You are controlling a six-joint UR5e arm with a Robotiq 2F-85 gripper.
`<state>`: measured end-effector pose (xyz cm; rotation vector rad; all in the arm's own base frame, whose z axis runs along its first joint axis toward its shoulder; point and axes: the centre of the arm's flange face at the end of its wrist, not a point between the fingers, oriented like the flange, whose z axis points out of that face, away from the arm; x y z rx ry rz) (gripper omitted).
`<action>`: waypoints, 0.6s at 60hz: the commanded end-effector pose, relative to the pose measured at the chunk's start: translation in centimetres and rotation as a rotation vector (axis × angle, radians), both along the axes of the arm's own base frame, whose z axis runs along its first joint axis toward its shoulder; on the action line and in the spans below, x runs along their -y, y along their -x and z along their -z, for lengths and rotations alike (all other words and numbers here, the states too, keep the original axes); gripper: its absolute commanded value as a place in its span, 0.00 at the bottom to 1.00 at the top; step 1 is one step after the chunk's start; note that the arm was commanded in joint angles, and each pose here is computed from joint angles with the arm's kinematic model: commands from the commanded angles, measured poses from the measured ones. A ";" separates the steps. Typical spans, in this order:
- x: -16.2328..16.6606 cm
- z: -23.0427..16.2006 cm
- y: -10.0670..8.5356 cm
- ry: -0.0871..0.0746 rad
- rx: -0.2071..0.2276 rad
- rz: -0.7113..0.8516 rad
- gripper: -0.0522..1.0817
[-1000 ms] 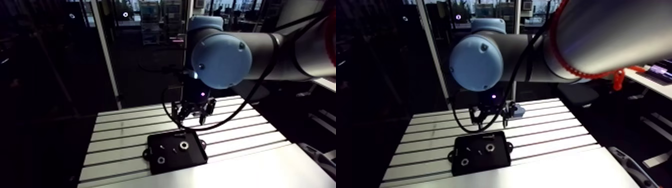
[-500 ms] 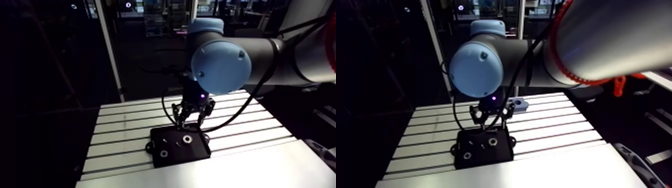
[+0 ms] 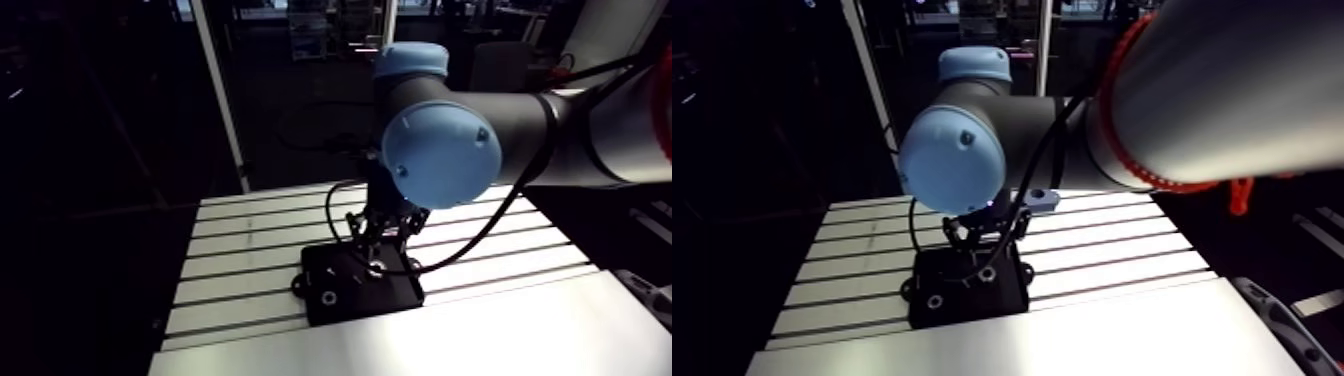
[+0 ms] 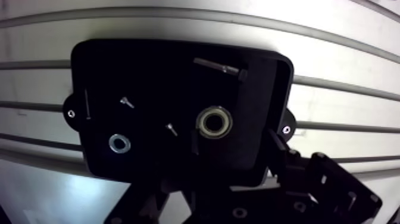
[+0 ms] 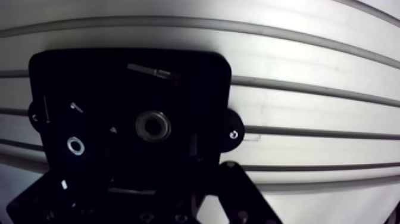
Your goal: Pick up the bearing and press it into the housing until flush.
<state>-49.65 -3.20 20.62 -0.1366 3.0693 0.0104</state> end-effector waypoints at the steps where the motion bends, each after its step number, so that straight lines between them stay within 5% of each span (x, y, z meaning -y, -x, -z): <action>1: 0.1 1.1 -0.2 -0.018 0.005 -0.009 0.38; 36: 1.0 2.3 -0.5 -0.008 0.026 -0.018 0.38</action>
